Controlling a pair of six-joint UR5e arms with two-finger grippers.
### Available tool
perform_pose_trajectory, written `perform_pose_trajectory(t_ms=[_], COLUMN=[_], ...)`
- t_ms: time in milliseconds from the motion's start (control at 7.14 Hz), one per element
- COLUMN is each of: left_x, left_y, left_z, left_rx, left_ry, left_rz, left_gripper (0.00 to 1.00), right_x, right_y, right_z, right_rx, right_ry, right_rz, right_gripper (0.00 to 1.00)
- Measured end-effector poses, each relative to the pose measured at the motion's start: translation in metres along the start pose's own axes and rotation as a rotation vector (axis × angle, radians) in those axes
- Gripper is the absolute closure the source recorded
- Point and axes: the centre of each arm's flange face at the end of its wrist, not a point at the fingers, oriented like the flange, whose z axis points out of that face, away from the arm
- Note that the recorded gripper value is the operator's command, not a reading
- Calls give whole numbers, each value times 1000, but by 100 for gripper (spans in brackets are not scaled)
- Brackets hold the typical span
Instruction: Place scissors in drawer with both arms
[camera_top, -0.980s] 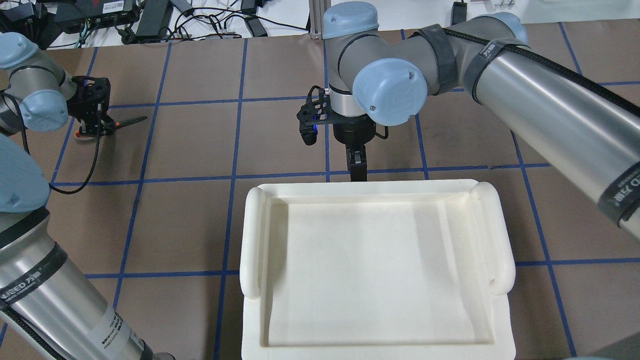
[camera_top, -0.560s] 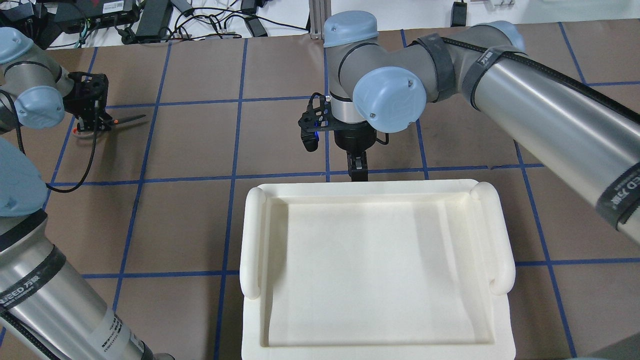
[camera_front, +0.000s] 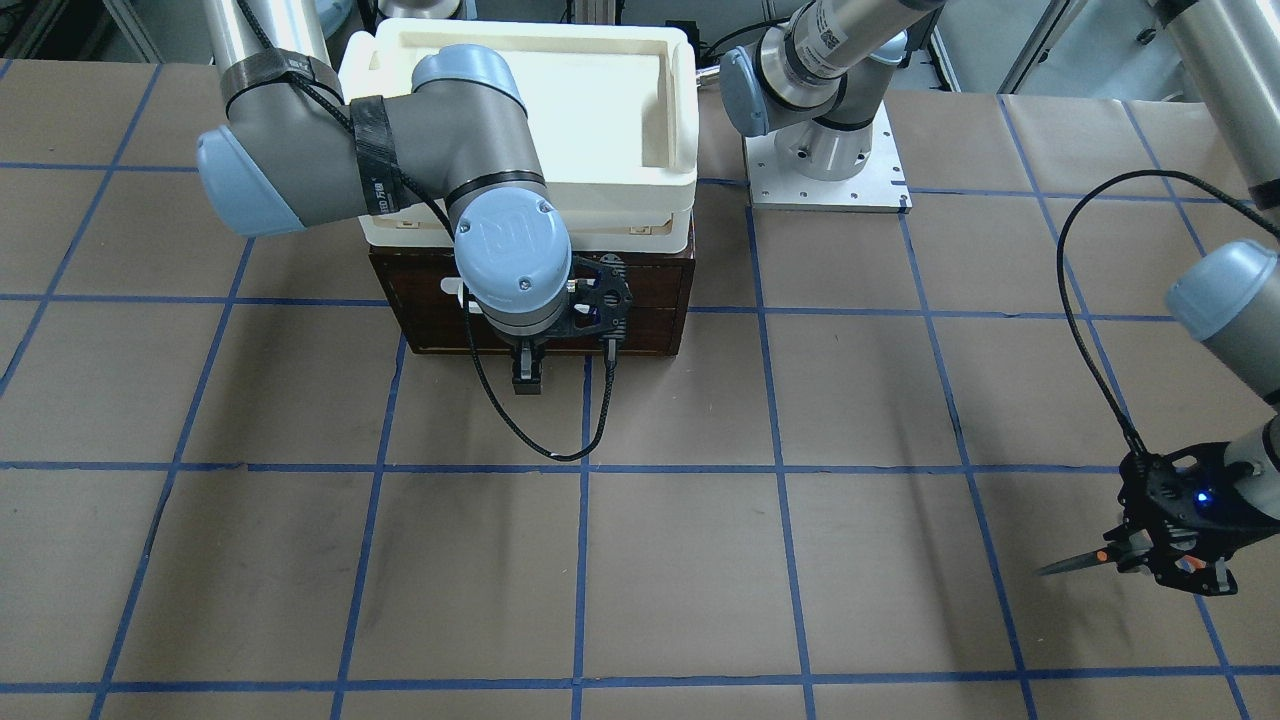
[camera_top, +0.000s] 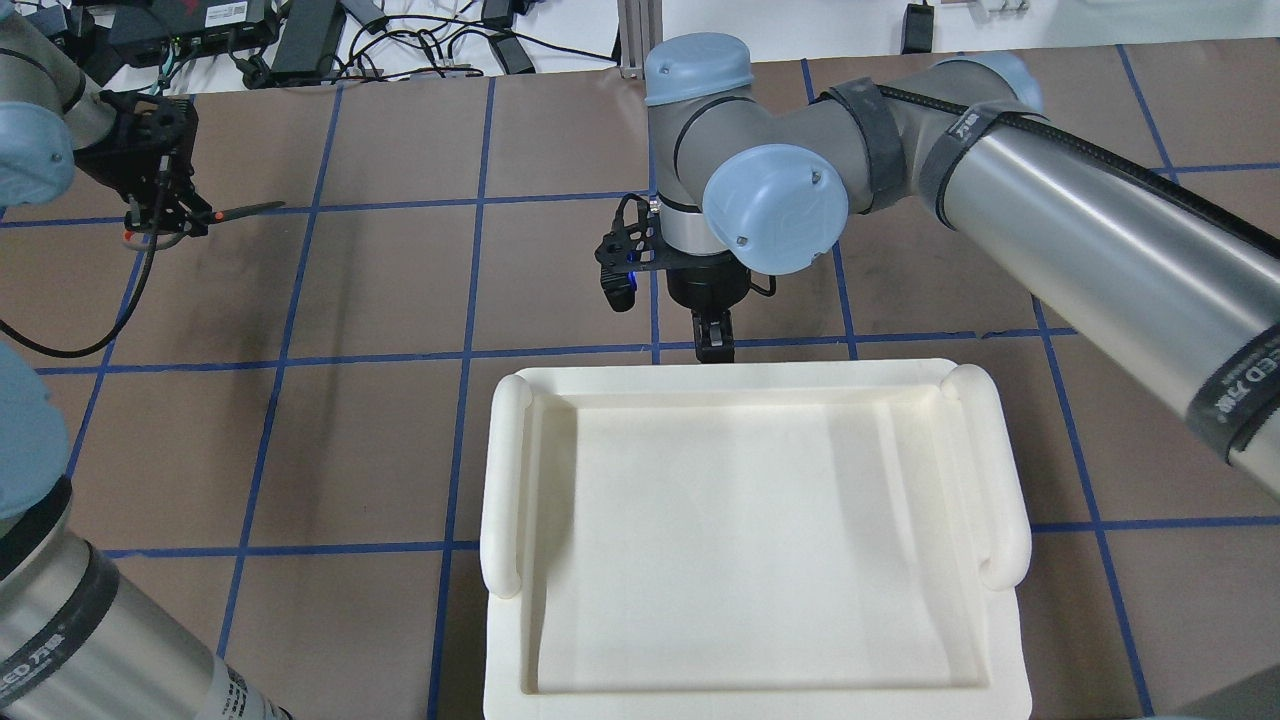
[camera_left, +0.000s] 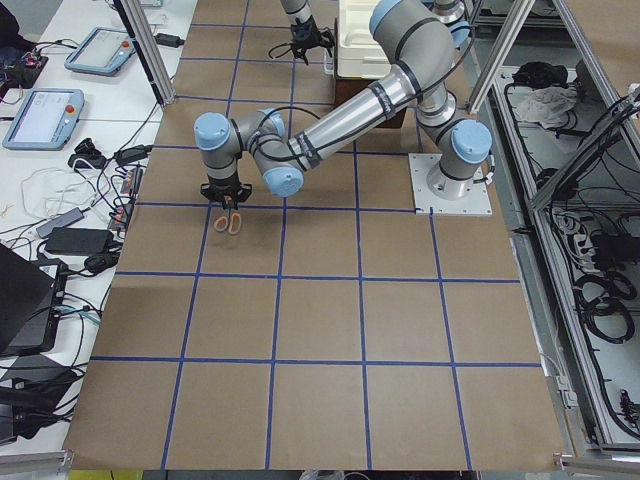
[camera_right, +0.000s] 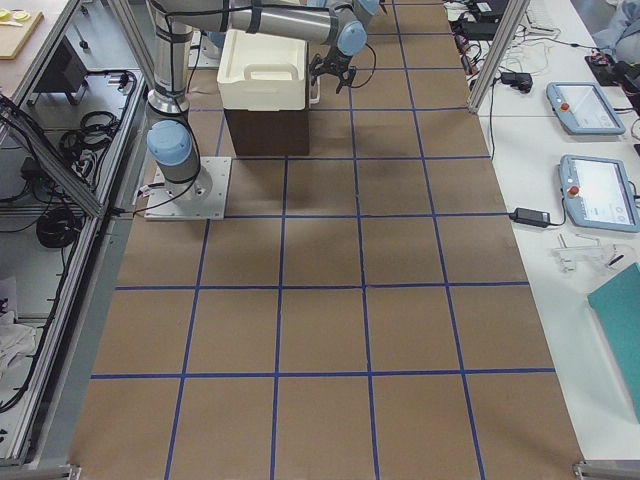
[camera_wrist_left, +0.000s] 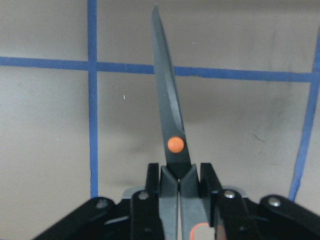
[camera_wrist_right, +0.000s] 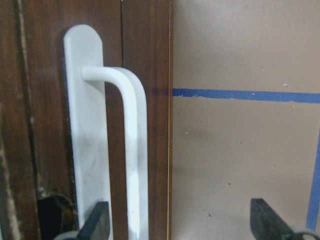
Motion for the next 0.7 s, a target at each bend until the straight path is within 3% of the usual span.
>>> perform_pose_trajectory(t_ms=[280,700], left_x=[13,21], left_y=[-9,-14], left_z=[-27,-32], left_rx=[8,14], left_ry=[21,40], left_rz=[-11,-13], left_gripper=[100,100], right_x=[3,6], right_y=[-1,-3], right_z=[1,1], right_rx=[6,11], right_ry=[18,36], right_rz=[-9,-23], right_gripper=[0,0])
